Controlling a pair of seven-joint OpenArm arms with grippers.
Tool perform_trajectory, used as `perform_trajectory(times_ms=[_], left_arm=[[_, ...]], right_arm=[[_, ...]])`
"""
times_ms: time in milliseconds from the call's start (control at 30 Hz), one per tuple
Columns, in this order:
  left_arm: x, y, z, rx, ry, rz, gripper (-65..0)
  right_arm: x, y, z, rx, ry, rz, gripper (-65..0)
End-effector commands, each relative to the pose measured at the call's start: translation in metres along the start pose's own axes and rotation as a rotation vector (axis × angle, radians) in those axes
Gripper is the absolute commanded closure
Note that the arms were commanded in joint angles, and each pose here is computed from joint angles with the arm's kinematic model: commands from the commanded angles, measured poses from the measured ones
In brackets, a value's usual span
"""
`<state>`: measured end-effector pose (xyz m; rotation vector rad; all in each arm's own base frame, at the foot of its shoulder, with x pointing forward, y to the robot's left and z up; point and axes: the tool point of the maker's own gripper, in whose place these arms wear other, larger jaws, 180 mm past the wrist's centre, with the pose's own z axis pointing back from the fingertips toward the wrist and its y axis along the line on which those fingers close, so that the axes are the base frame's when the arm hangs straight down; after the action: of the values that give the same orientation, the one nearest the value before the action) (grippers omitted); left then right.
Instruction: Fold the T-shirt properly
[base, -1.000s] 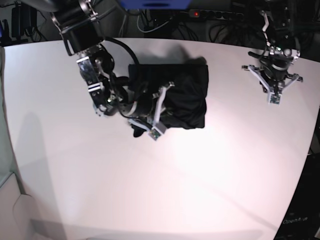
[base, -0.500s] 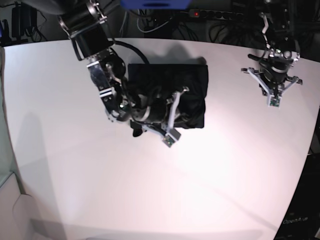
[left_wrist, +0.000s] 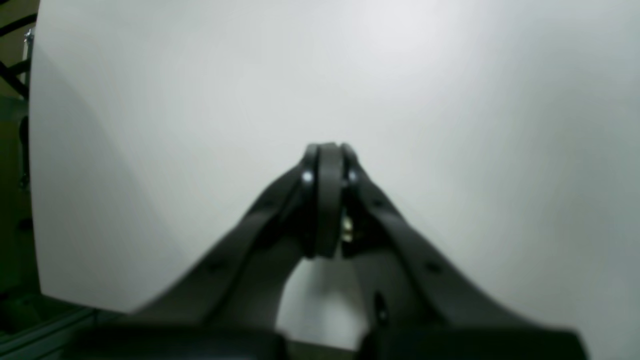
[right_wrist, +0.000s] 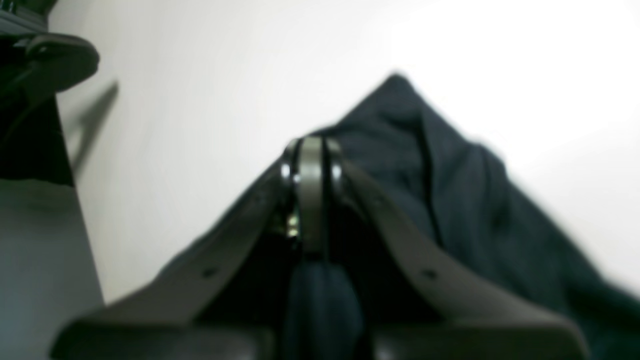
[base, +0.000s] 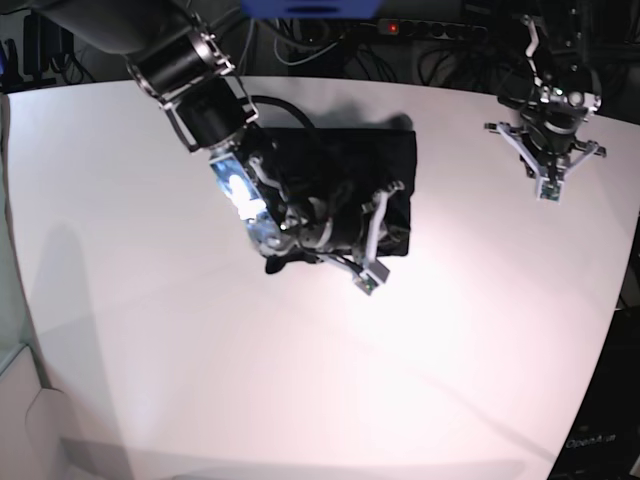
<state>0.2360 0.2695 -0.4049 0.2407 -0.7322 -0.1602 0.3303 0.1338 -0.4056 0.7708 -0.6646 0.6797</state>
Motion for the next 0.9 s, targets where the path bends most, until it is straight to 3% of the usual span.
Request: perform_trajectory(times_ms=[0, 233, 500, 667, 867], left_arm=[[0.011, 0.007, 0.002, 0.018, -0.038, -0.007, 0.0], [0.011, 0.005, 0.002, 0.014, -0.038, -0.009, 0.0], [0.012, 0.004, 0.001, 0.012, -0.040, -0.004, 0.0], [0.011, 0.003, 0.001, 0.009, -0.038, -0.003, 0.0], [0.009, 0.004, 0.000, 0.010, -0.033, -0.005, 0.0]], right_arm=[[0.032, 0.008, -0.003, 0.022, -0.068, 0.031, 0.0], [0.051, 0.023, -0.011, 0.052, -0.078, 0.061, 0.0], [0.040, 0.041, -0.019, 0.086, -0.037, 0.104, 0.0], [0.056, 0.060, -0.016, 0.116, -0.071, 0.175, 0.0], [0.063, 0.058, -0.014, 0.111, -0.084, 0.186, 0.0]])
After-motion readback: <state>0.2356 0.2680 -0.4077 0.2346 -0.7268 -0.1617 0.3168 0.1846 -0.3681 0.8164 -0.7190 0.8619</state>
